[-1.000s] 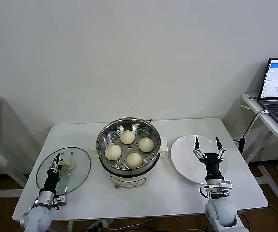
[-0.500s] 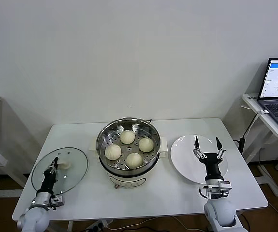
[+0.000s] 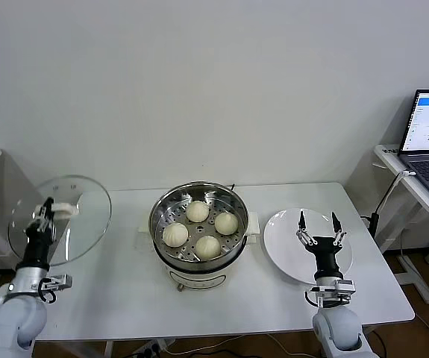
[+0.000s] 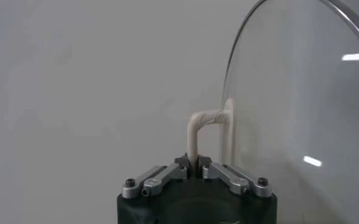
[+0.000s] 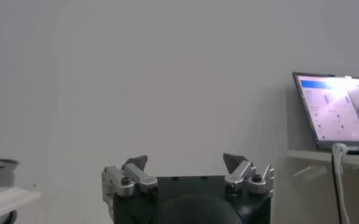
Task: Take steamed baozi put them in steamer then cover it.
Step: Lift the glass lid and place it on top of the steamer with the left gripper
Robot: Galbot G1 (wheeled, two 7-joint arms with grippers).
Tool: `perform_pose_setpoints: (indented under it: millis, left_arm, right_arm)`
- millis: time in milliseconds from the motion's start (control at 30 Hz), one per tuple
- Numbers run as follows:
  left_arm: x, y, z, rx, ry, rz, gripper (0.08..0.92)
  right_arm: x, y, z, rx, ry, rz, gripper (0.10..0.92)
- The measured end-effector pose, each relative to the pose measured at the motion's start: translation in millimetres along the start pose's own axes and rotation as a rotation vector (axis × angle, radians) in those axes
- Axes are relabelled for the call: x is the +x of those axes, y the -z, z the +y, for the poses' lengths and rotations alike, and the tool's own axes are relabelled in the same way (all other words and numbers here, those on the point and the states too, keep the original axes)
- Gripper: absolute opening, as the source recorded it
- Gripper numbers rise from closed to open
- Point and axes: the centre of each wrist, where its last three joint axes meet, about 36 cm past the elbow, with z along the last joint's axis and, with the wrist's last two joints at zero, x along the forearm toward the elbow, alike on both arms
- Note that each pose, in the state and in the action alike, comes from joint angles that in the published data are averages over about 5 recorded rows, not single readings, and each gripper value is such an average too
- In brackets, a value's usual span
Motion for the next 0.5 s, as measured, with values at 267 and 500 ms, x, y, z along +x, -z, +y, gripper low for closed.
perform_pose_setpoints:
  millis: [267,500]
  left_arm:
    - [-9.3,74.9,72.8,0.083,0.134,-0.096,0.186]
    - [-2.6,164.2,97.2,0.221,0.097,-0.149,0.186]
  right_arm:
    - [3.2,-2.3,-6.0,0.006,-0.016,0.008,0.823]
    - [5.5,-6.3,-14.2,0.011,-0.044,0.014,0.823]
